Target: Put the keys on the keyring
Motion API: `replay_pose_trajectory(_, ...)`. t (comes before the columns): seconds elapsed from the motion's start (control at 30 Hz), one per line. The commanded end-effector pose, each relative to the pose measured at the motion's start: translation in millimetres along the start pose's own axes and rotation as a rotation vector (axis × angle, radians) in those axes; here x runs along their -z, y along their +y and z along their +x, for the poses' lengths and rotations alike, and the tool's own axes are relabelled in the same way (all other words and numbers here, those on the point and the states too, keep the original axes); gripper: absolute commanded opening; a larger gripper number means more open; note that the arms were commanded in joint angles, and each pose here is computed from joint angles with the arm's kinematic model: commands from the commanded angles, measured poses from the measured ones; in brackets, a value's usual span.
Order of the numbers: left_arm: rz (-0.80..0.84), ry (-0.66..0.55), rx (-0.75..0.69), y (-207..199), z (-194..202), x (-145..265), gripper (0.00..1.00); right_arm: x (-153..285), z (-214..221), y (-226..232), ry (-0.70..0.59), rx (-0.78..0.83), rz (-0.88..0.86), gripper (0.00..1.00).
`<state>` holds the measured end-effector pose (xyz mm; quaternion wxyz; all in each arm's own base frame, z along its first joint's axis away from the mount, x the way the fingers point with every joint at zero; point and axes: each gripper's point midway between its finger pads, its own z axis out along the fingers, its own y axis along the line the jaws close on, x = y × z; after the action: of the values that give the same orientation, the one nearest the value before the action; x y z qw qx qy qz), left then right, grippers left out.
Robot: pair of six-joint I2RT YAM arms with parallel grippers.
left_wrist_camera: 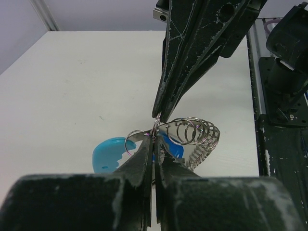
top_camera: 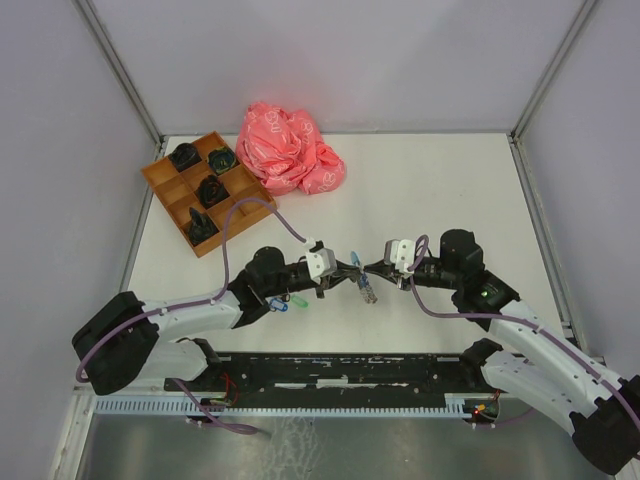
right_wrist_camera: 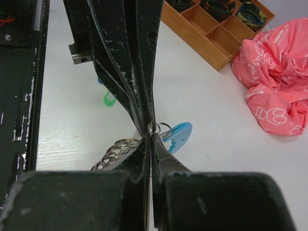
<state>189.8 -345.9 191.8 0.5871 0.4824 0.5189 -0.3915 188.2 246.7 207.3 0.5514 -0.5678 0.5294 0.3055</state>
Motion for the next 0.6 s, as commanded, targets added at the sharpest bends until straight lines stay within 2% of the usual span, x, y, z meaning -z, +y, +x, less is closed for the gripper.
replay_pose_trajectory(0.0, -0.027, -0.016, -0.019, 7.7, -14.9, -2.9, 0.03, 3.6, -22.0, -6.8, -0.056, 0.055, 0.018, 0.01)
replay_pose_trajectory(0.13, -0.024, 0.003, -0.062, 8.1, -18.5, 2.3, 0.03, 6.1, -13.2, -3.0, -0.009, 0.052, 0.003, 0.02)
replay_pose_trajectory(0.37, 0.041, 0.002, -0.083, -1.4, -26.8, -3.3, 0.03, 3.4, -4.2, 2.5, 0.05, 0.017, -0.057, 0.16)
replay_pose_trajectory(0.57, 0.072, 0.005, -0.079, -8.1, -27.5, -7.2, 0.03, -0.9, -1.3, 2.5, 0.063, -0.007, -0.079, 0.21)
